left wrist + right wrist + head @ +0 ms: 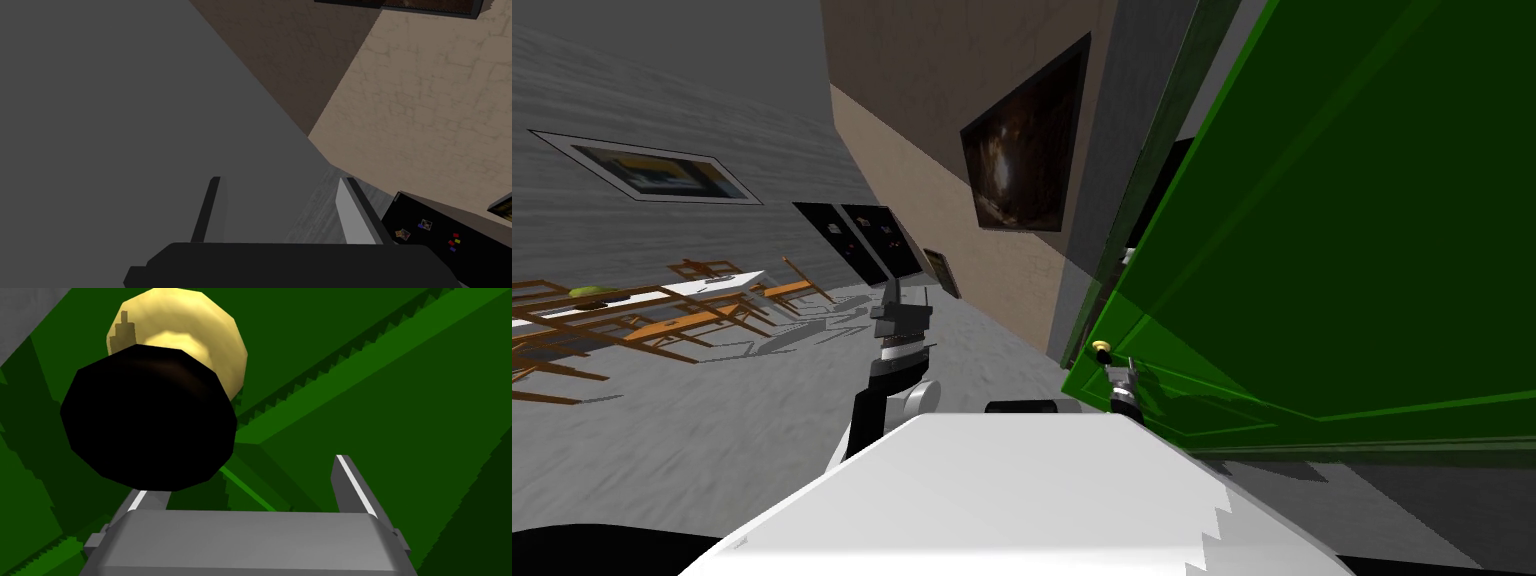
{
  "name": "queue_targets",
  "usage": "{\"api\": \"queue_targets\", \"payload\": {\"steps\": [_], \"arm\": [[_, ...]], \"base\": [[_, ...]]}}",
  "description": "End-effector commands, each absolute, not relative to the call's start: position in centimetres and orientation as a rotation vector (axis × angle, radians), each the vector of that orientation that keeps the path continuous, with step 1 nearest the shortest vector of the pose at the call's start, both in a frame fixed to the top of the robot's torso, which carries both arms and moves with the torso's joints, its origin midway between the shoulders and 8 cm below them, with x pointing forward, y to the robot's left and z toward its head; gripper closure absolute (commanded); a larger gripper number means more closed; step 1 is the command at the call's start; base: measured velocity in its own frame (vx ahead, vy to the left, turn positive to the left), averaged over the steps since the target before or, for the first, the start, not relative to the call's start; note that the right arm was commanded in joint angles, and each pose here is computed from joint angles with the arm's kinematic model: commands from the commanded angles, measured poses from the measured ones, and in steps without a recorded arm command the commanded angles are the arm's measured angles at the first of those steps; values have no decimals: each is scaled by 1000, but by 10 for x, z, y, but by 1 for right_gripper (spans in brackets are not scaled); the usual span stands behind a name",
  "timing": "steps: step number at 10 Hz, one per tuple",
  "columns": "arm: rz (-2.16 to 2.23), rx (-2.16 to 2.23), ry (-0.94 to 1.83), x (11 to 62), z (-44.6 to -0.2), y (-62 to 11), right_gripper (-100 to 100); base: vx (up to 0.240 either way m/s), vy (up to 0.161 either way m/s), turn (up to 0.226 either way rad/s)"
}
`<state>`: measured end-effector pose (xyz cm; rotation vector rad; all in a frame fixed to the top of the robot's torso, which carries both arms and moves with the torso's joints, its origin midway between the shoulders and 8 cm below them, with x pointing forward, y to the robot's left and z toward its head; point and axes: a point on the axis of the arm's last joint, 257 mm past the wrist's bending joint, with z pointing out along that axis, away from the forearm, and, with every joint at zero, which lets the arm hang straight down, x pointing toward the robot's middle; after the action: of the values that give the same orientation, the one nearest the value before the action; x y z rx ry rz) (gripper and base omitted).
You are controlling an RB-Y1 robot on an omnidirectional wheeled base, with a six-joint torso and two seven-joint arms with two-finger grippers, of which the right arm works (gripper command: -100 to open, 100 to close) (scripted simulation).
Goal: Pull the door open
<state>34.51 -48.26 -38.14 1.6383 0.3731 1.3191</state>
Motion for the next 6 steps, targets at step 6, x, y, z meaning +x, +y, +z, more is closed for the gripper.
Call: {"api": "queue_targets", "payload": {"steps": [6], "arm": [[1512,1736,158,359,-383,-454,-100]], "base": [[-62,-11,35]]}}
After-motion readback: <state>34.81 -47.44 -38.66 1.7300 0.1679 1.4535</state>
